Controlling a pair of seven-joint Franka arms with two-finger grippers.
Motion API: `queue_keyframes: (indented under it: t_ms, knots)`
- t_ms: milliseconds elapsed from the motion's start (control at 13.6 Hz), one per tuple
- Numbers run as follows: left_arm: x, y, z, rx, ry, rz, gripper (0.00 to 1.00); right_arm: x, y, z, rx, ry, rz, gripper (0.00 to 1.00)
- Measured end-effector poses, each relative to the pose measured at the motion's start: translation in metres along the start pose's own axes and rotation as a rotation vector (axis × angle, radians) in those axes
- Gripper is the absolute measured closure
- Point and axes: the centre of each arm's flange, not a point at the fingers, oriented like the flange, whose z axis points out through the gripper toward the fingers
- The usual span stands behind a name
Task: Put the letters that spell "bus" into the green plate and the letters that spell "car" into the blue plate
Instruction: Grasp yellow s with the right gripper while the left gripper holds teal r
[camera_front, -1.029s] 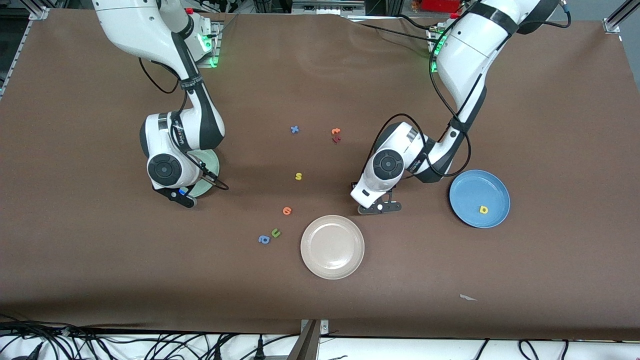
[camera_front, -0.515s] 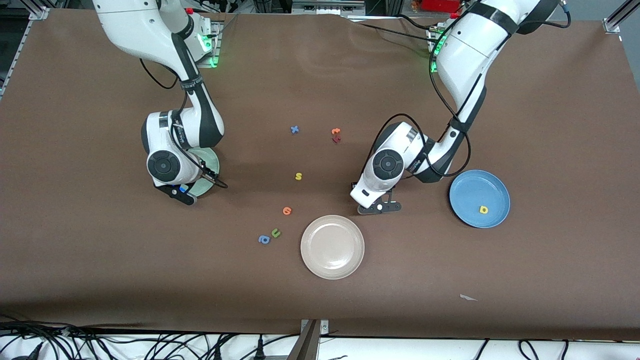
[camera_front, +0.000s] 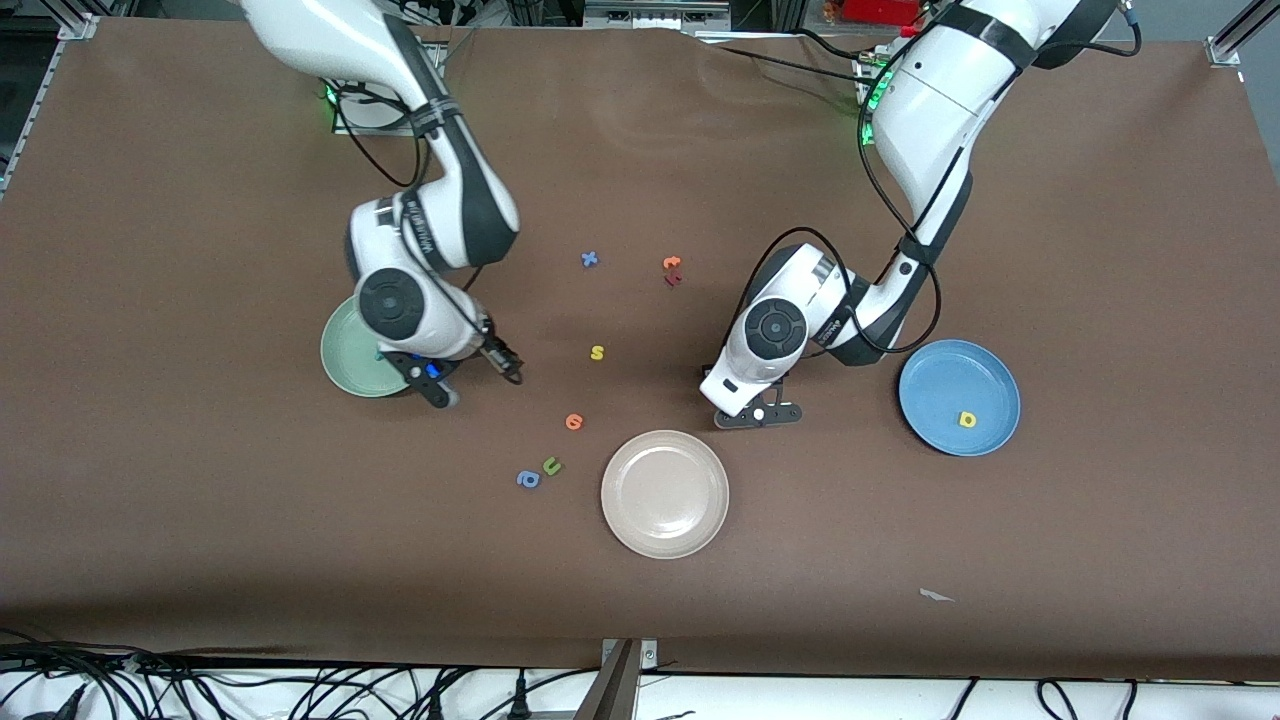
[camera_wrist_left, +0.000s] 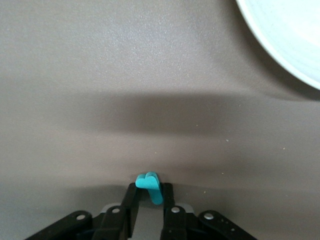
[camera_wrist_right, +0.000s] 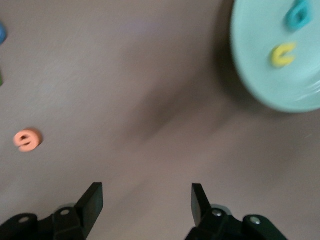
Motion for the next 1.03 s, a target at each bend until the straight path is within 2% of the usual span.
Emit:
queue_keyframes:
  t_ms: [74, 147, 221, 294, 368, 515, 735, 1029]
  knots:
    - [0.0, 0.0, 0.0, 0.0, 0.0, 0.0, 0.75, -0.02, -0.014, 0.015, 0.019, 0.015, 0.03, 0.25]
    - [0.0, 0.0, 0.0, 0.0, 0.0, 0.0, 0.76, -0.038, -0.025, 0.032, 0.035, 0.032, 0.047, 0.26]
    - [0.0, 0.0, 0.0, 0.0, 0.0, 0.0, 0.76, -0.053, -0.033, 0.048, 0.048, 0.049, 0.051, 0.34]
    - [0.0, 0.0, 0.0, 0.0, 0.0, 0.0, 0.76, -0.067, -0.04, 0.062, 0.061, 0.063, 0.048, 0.34]
    - [0.0, 0.0, 0.0, 0.0, 0.0, 0.0, 0.76, -0.078, -0.044, 0.074, 0.075, 0.073, 0.052, 0.39]
    - [0.0, 0.0, 0.0, -0.001, 0.0, 0.0, 0.75, -0.086, -0.049, 0.09, 0.094, 0.089, 0.062, 0.41]
    - [0.003, -0.003, 0.0, -0.024, -0.02, -0.034, 0.75, -0.086, -0.05, 0.101, 0.09, 0.091, 0.061, 0.43]
    - [0.005, -0.005, 0.0, -0.037, -0.03, -0.055, 0.75, -0.09, -0.053, 0.104, 0.114, 0.096, 0.054, 0.48]
